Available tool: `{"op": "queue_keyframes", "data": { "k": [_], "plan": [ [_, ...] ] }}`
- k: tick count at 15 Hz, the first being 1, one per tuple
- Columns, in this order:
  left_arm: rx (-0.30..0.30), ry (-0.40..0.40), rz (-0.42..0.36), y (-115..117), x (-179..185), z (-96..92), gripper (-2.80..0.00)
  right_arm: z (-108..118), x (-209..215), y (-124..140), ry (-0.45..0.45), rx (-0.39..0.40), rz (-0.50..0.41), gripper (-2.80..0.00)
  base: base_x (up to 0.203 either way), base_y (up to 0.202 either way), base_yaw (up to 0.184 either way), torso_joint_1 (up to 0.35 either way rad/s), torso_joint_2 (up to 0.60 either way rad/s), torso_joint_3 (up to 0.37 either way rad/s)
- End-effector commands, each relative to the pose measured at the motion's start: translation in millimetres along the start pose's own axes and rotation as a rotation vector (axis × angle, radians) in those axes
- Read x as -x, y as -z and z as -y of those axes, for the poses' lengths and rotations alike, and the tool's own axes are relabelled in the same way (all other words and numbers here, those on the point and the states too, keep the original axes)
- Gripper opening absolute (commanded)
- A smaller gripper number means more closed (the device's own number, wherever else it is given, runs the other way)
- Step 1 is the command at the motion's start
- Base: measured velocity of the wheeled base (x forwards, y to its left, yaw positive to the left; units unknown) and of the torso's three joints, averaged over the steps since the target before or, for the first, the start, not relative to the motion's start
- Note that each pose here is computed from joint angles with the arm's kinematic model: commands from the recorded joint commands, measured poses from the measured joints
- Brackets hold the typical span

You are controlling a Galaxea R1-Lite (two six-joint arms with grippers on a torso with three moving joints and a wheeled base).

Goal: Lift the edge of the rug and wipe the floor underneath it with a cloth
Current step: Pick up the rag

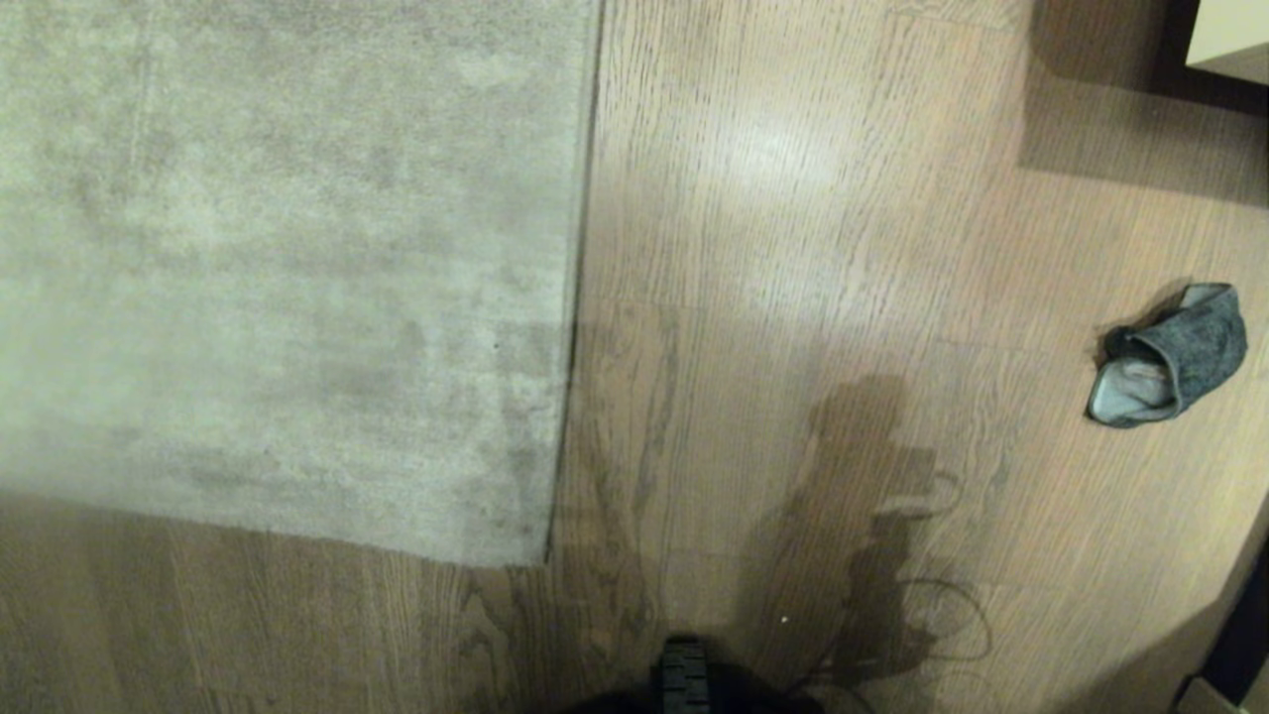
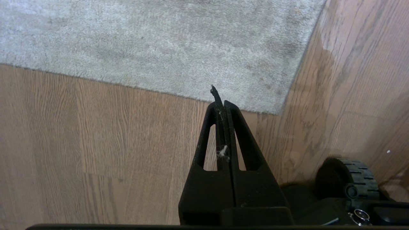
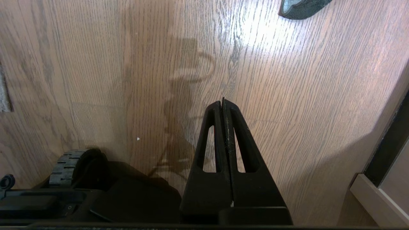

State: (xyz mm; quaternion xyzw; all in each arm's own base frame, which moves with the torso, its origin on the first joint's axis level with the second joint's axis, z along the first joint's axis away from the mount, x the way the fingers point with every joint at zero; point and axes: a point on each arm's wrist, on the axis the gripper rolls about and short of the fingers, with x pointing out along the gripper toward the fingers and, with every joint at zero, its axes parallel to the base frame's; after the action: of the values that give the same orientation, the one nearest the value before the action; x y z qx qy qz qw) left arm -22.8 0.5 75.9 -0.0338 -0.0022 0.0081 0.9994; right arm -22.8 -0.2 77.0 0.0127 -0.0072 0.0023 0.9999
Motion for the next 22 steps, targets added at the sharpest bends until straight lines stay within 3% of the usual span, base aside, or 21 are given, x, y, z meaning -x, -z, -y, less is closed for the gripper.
{"op": "queue_keyframes", "data": {
  "k": [1,8,12,16,22],
  "plan": [
    [0.000,-0.001,-0.001,0,0,0.0,-2.80,0,0,0,0.000,0.004,0.001,-2.80,0.000,0.000,0.000,0.000,0.00,0.000],
    [0.000,-0.001,-0.001,0,0,0.0,-2.80,0,0,1,0.001,0.017,-0.014,-2.80,0.000,0.000,0.000,0.000,0.00,0.000],
    [0.000,-0.001,-0.001,0,0,0.0,-2.80,0,-1,-1,-0.016,0.139,-0.048,-2.80,0.000,0.000,0.000,0.000,0.00,0.000],
    [0.000,-0.001,-0.001,0,0,0.0,-2.80,-2,-7,-29,-0.049,0.148,-0.074,-2.80,0.000,0.000,0.000,0.000,0.00,0.000],
    [0.000,-0.001,-0.001,0,0,0.0,-2.80,-3,-38,-61,-0.066,0.144,-0.189,-2.80,0.000,0.000,0.000,0.000,0.00,0.000]
  ]
}}
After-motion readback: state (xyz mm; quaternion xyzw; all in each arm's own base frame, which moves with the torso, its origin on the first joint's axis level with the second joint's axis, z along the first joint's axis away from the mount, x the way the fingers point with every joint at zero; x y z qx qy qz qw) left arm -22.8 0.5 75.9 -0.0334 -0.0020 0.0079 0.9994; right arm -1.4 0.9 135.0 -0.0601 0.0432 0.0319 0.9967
